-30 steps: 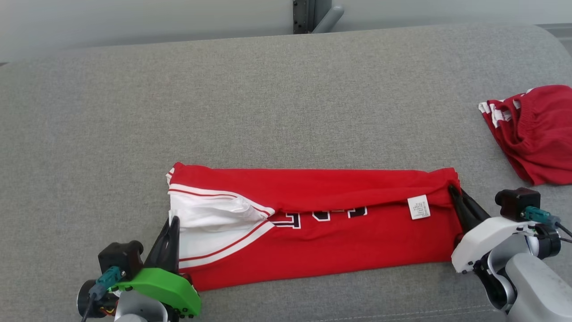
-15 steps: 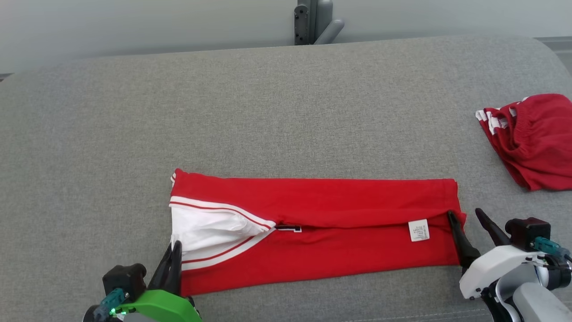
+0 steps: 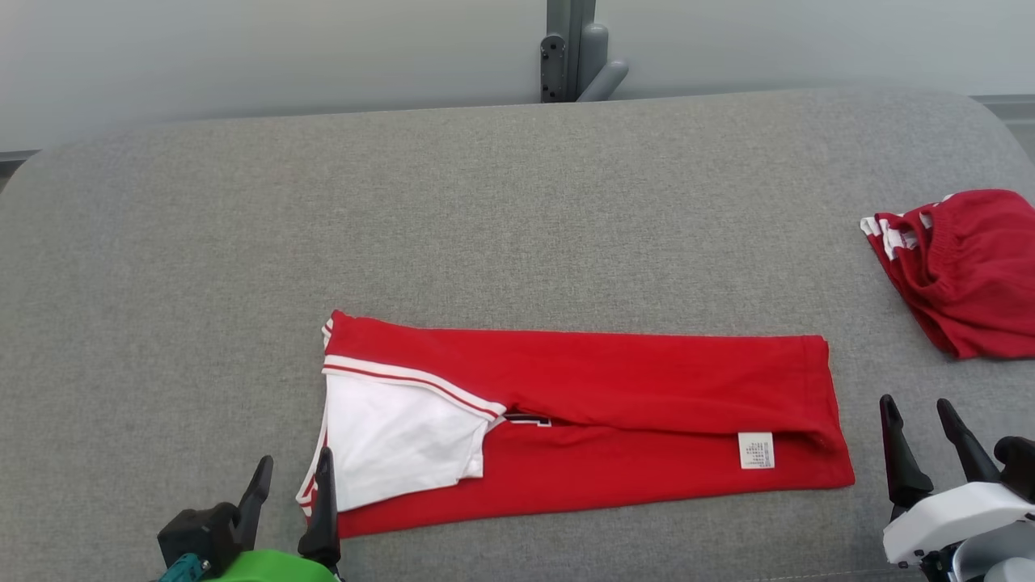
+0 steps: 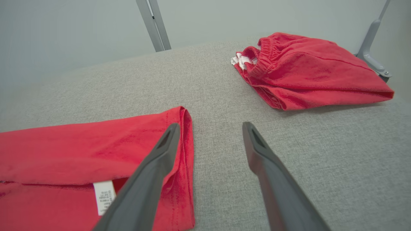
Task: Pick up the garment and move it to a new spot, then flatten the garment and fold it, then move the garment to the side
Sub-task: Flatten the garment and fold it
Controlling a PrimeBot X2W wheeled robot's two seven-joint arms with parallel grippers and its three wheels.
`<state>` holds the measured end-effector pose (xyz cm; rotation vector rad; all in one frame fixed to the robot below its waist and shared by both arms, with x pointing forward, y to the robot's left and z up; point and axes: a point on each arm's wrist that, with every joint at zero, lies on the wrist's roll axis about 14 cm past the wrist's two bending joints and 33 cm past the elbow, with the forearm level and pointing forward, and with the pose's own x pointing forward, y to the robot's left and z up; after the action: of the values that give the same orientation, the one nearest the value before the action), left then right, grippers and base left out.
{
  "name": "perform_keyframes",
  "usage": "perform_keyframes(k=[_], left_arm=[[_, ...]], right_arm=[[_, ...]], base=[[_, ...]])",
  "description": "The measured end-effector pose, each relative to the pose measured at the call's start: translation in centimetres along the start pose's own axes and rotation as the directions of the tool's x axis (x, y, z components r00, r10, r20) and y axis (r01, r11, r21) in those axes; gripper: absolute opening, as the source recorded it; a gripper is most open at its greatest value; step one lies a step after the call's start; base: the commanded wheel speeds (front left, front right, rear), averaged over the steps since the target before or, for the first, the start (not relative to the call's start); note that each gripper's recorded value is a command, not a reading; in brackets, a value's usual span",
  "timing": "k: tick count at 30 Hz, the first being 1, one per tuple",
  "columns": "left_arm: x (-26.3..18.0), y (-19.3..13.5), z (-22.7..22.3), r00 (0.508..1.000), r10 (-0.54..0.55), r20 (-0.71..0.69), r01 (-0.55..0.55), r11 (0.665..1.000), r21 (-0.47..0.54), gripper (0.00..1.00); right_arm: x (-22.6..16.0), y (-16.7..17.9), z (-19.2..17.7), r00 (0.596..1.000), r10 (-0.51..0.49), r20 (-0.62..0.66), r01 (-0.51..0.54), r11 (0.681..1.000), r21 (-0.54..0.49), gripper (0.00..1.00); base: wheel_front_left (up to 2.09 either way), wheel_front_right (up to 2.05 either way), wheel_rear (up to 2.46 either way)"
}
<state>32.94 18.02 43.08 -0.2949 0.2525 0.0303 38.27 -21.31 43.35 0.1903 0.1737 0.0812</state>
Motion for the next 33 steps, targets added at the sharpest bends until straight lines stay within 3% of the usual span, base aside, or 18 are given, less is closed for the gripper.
perform_keyframes(k=[4,10,23,29,30,32,33], left_arm=[[0.0,-0.7,1.0,0.999,-0.014,0.038,0.014,1.000,0.002,1.00],[0.3,-1.7,2.8,0.994,-0.031,0.104,0.031,1.000,-0.001,1.00],[-0.3,0.4,3.6,0.987,0.050,0.151,-0.048,0.999,-0.014,1.00],[-0.6,1.1,3.7,0.984,0.074,0.160,-0.072,0.997,-0.017,1.00],[-0.6,1.1,3.7,0.984,0.075,0.160,-0.073,0.997,-0.018,1.00],[-0.5,1.1,3.7,0.984,0.074,0.161,-0.072,0.997,-0.018,1.00],[-0.5,1.1,3.7,0.984,0.073,0.161,-0.071,0.997,-0.018,1.00]], right_arm=[[0.2,0.3,1.0,1.000,-0.005,0.022,0.005,1.000,0.003,1.00],[1.4,2.5,0.2,0.998,0.034,-0.043,-0.034,0.999,0.003,1.00],[3.2,3.3,-6.0,0.952,0.016,-0.304,-0.022,1.000,-0.015,1.00],[3.2,3.8,-7.3,0.937,0.021,-0.348,-0.024,1.000,-0.005,1.00],[3.2,3.9,-7.3,0.937,0.023,-0.349,-0.025,1.000,0.000,0.96],[3.2,4.0,-7.4,0.936,0.027,-0.351,-0.028,1.000,0.002,0.44],[3.2,4.1,-7.4,0.936,0.029,-0.351,-0.029,1.000,0.006,0.29]], base=[[0.00,0.00,0.00],[0.00,0.00,0.00],[0.00,0.00,0.00],[0.00,0.00,0.00],[0.00,0.00,0.00],[0.00,0.00,0.00],[0.00,0.00,0.00]])
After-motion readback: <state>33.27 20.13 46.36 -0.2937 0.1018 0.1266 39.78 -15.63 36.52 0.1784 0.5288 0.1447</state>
